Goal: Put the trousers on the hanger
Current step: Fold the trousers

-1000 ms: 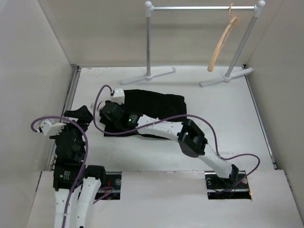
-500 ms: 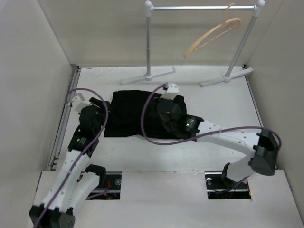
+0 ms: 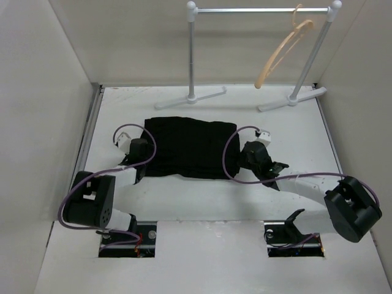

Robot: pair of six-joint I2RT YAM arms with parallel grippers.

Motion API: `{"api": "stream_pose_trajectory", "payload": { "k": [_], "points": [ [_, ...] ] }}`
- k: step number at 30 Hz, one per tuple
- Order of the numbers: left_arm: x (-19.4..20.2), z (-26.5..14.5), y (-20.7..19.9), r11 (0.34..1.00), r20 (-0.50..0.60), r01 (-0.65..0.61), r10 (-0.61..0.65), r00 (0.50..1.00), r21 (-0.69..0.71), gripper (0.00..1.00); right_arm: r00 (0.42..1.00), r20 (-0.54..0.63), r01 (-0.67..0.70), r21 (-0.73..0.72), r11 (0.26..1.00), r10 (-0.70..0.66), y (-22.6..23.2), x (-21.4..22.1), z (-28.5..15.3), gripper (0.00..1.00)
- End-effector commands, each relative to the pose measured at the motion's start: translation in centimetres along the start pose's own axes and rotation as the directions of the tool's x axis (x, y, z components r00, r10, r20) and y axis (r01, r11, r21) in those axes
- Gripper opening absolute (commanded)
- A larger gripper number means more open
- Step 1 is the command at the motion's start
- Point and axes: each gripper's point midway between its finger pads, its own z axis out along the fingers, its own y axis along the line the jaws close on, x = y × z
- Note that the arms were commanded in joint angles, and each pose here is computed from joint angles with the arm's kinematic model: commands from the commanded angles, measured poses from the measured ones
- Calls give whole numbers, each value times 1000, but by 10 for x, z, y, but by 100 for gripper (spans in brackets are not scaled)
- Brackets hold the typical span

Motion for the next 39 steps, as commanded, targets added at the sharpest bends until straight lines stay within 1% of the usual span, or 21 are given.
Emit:
{"api": "stream_pose_trajectory", "payload": {
  "k": [1, 4, 7, 8, 9, 12, 14, 15, 17, 19, 20, 22, 23, 24, 25, 26, 28, 31, 32, 35, 39],
  "points": [
    [7, 7, 36, 994, 9, 101, -101, 995, -44, 26, 992, -69, -113, -53, 992, 109, 0, 20, 7, 21],
    [5, 0, 52, 991, 14, 123, -123, 992, -49, 26, 988, -87, -127, -9, 992, 125, -17, 29, 7, 23],
    [-12, -20, 32, 990, 55, 134, -137, 989, 54, 30, 990, -36, -134, -26, 991, 133, -16, 16, -3, 37],
    [-21, -29, 20, 986, 71, 132, -139, 988, 98, 34, 992, 7, -129, -35, 991, 129, -16, 4, -10, 47],
    [-31, -41, 3, 981, 87, 120, -134, 987, 151, 39, 991, 30, -127, -37, 991, 128, -17, -3, -14, 52],
    [-62, -83, -40, 964, 161, 57, -102, 982, 261, 56, 987, 90, -127, -62, 990, 133, -14, -25, -36, 61],
    [-75, -103, -60, 957, 204, 5, -67, 977, 289, 66, 988, 81, -121, -125, 985, 131, -2, -28, -47, 65],
    [-78, -113, -75, 951, 219, -34, -36, 975, 308, 68, 990, 64, -116, -154, 981, 128, 4, -26, -50, 66],
    [-67, -122, -115, 928, 199, -134, 66, 978, 347, 70, 988, 52, -135, -176, 975, 146, 8, -22, -53, 68],
    [-47, -126, -162, 881, 179, -252, 195, 964, 400, 67, 984, 37, -166, -161, 973, 174, 0, -11, -51, 69],
    [-35, -125, -185, 851, 170, -311, 263, 950, 422, 63, 983, 24, -176, -162, 971, 182, -1, -6, -51, 68],
    [-12, -121, -229, 777, 150, -416, 394, 907, 473, 56, 981, -7, -191, -171, 967, 193, -4, 6, -50, 56],
    [0, -117, -249, 737, 142, -455, 449, 882, 499, 54, 980, -20, -199, -175, 964, 198, -4, 11, -49, 45],
    [9, -112, -261, 713, 130, -477, 485, 865, 514, 54, 980, -30, -201, -173, 964, 199, -5, 15, -48, 29],
    [20, -106, -277, 680, 113, -501, 530, 841, 535, 54, 980, -44, -200, -169, 965, 195, -5, 20, -47, 21],
    [33, -99, -287, 651, 83, -519, 577, 813, 553, 54, 980, -55, -199, -164, 966, 193, -5, 24, -46, 20],
    [57, -82, -302, 600, 38, -554, 657, 753, 577, 54, 979, -65, -199, -155, 968, 191, -5, 30, -44, 27],
    [81, -62, -325, 533, 18, -592, 734, 679, 604, 57, 977, -74, -208, -170, 963, 198, -1, 35, -40, 54],
    [88, -55, -330, 512, 13, -605, 757, 653, 609, 57, 977, -78, -210, -177, 961, 199, 0, 37, -40, 59],
    [108, -37, -342, 448, -8, -636, 821, 570, 629, 57, 975, -104, -214, -195, 957, 196, 4, 44, -37, 66],
    [140, -28, -343, 368, -55, -619, 884, 464, 694, 55, 972, -144, -215, -200, 956, 188, 6, 56, -31, 66]
  ]
}}
